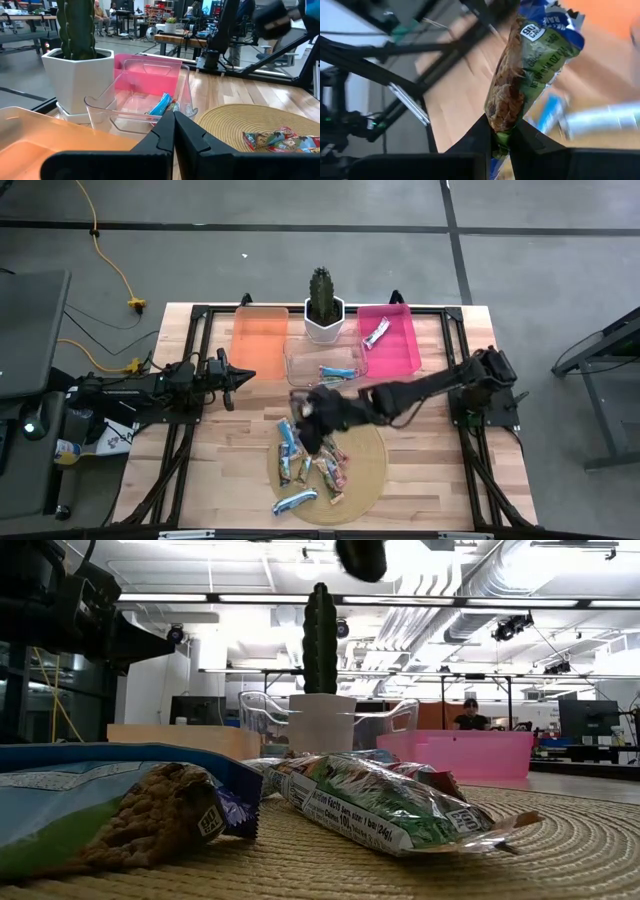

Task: Pick and place Granola Bars by type
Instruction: Put the blue granola bar into the orange bin

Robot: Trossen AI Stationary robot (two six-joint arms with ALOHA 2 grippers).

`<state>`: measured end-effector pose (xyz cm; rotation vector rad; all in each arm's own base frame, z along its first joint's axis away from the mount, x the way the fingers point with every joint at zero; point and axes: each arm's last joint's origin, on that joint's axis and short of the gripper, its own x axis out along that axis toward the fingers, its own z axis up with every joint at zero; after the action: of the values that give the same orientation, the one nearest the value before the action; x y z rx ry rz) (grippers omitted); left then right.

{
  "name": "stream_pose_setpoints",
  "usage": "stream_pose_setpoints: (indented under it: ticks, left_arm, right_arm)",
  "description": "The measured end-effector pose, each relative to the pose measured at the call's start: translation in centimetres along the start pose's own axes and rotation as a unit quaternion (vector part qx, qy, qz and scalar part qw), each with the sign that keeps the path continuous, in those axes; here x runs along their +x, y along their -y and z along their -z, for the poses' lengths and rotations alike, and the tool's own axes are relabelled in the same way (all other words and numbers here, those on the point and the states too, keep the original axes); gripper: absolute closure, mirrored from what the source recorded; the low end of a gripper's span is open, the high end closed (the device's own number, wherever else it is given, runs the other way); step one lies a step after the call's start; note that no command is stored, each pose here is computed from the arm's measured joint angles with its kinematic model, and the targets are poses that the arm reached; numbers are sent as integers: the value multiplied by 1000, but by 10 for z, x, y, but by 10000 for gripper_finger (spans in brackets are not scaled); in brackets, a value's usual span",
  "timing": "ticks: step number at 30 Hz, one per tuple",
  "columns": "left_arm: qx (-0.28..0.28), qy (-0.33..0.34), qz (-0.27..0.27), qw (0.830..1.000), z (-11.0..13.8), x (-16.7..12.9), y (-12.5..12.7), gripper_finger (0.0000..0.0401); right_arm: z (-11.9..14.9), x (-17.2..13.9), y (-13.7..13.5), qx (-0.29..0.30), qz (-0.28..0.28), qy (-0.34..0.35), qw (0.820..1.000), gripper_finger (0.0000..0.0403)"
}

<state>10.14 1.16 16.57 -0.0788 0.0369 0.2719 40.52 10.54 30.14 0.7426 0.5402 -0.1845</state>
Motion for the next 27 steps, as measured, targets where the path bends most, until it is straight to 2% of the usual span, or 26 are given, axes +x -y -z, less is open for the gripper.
stream_pose_setpoints:
  ticks: [7,15,21,27]
  left_arm:
    - [0,0,0,1000,0,0,0,400]
    - [0,0,0,1000,0,0,0,400]
    - [0,0,0,1000,0,0,0,400]
    - [0,0,0,1000,0,0,0,400]
  right_arm:
    - [-55,7,27,-53,-56,55,995,368]
    - [-111,3,61,-70,-84,141,984,370]
    - [-139,-3,78,-85,-95,200,971,366]
    - [-154,-8,88,-110,-89,238,961,364]
